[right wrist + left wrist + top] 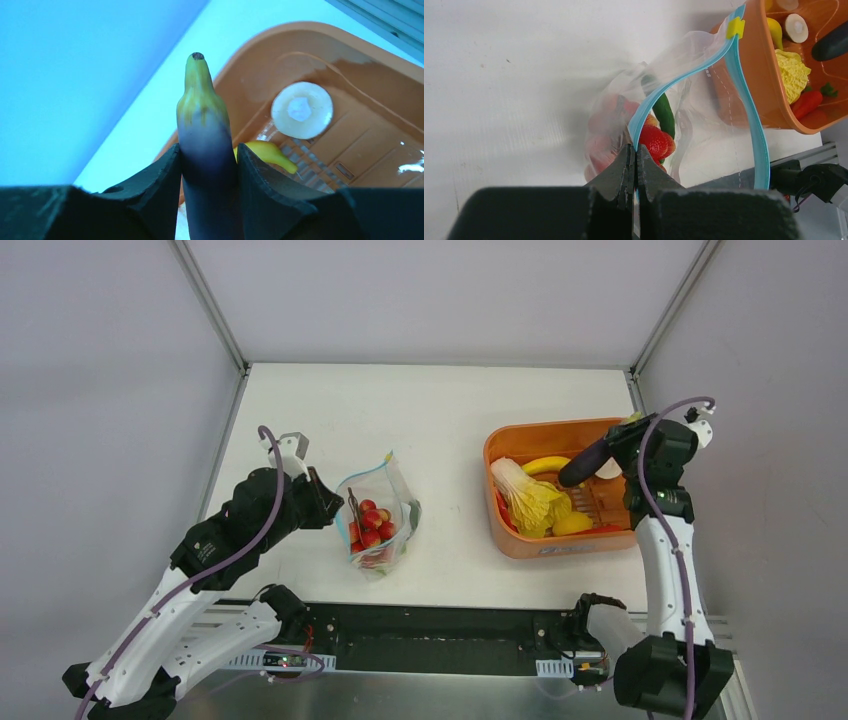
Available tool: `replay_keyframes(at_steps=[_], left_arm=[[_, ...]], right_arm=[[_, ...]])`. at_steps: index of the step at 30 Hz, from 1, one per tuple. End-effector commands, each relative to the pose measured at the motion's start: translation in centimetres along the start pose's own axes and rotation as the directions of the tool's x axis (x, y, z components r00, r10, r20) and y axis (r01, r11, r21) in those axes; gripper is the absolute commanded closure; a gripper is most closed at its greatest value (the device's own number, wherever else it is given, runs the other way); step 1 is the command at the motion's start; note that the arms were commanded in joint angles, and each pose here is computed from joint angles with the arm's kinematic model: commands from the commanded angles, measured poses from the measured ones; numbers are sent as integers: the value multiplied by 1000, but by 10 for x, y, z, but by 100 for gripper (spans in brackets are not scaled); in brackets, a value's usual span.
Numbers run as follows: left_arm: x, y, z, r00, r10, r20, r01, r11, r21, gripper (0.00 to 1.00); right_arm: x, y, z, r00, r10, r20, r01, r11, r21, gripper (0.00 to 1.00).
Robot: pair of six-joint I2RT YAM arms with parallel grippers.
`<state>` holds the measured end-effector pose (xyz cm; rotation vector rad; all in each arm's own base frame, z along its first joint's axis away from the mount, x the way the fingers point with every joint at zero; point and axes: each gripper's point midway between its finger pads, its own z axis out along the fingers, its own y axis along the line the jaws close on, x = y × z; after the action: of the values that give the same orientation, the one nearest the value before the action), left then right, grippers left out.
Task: Place the food in the zip-top bag and seal the zipper
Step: Pick up the fake vegetable from the bin, then place the fake vegetable in the zipper food storage bag.
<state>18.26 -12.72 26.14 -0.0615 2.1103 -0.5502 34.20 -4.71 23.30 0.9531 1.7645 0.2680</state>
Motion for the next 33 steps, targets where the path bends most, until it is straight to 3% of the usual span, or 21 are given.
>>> replay_keyframes(at_steps=[1, 7, 15, 19, 25, 28, 33], left_arm=[[-4, -7, 3, 1000, -16, 9, 15, 999, 31, 100], [-2, -8, 4, 1000, -16, 1, 16, 999, 35, 100], [0, -8, 5, 1000, -12, -12, 12, 999, 32, 100], [-2, -9, 6, 1000, -14, -7, 14, 999, 35, 100], [-2, -12, 7, 1000, -7, -18, 8, 999, 44, 100], [-3, -15, 6, 1000, 10, -26, -9, 999, 49, 100], [-7, -13, 3, 1000, 6, -6, -6, 999, 44, 100]], right_arm=[[-40, 49, -33, 994, -11, 111, 34, 978, -205, 95], [-30, 80, -50, 995, -68, 72, 90, 923, -375, 99], [-15, 74, -38, 991, -129, 36, 133, 923, -360, 100], [-8, 97, -50, 986, -164, 4, 147, 870, -470, 100], [26, 172, -101, 963, -270, 4, 186, 654, -734, 100], [56, 204, -129, 921, -383, 68, 277, 523, -806, 100], [94, 246, -187, 871, -449, 202, 349, 273, -896, 100]])
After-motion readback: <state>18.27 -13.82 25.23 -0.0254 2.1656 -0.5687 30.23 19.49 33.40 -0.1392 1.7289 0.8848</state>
